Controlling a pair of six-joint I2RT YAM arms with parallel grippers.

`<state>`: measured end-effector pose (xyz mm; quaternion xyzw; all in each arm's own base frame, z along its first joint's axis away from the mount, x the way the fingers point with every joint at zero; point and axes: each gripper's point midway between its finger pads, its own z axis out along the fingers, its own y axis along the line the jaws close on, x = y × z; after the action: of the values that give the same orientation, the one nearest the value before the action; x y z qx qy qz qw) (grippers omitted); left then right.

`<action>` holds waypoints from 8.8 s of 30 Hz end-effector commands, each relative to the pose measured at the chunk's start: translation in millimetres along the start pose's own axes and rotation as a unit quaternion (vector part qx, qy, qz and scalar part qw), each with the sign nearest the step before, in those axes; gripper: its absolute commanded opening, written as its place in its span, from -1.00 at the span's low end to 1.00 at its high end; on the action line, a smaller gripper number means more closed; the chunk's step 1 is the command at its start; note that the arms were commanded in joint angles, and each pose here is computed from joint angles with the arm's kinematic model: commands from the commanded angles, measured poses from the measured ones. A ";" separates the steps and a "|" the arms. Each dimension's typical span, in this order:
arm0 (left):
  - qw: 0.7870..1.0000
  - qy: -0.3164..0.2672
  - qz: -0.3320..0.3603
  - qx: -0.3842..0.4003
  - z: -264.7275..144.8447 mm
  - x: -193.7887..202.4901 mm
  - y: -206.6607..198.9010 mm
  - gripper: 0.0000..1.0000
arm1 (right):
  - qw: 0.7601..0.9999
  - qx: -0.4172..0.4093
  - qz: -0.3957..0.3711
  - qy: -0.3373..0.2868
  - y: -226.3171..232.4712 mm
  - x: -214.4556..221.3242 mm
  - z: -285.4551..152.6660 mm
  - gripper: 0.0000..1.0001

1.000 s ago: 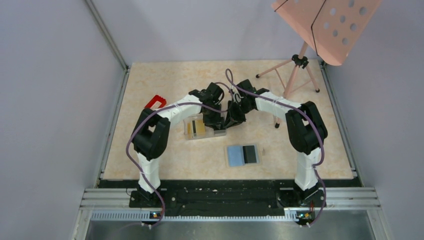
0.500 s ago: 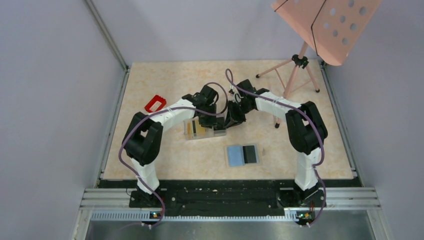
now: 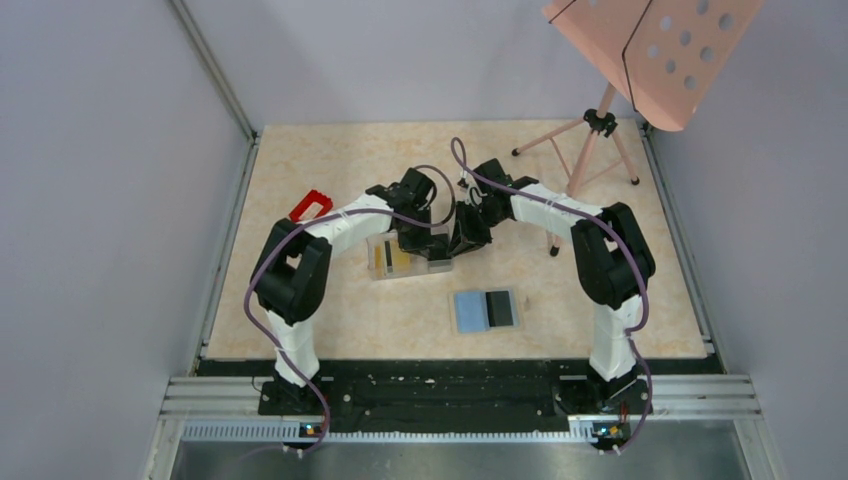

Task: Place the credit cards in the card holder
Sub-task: Pick up the credit card from the storage box.

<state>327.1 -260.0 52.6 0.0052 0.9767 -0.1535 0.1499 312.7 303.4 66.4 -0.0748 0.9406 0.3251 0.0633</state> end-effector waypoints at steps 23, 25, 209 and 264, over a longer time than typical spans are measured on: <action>0.999 -0.004 0.051 -0.008 -11.4 -11.4 -31.7 -0.61 | 0.999 -0.026 -0.022 0.004 17.7 5.1 -8.2 -0.82; 0.999 -0.002 0.053 -0.004 -11.9 -11.0 -34.4 -0.59 | 0.999 -0.026 -0.021 0.005 17.3 5.2 -7.9 -0.82; 0.992 0.010 -0.040 0.117 10.3 -16.5 -38.2 -0.74 | 0.987 0.095 -0.094 -0.085 16.3 -31.5 -64.7 -0.64; 0.996 0.023 0.010 0.082 12.8 -3.5 -55.7 -1.00 | 0.997 0.061 -0.046 -0.019 -9.0 3.7 -31.1 -1.00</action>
<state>325.5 -297.6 51.0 0.0089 0.9723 -0.2064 0.1096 308.0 262.1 71.6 -0.1019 0.9639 0.2279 0.0923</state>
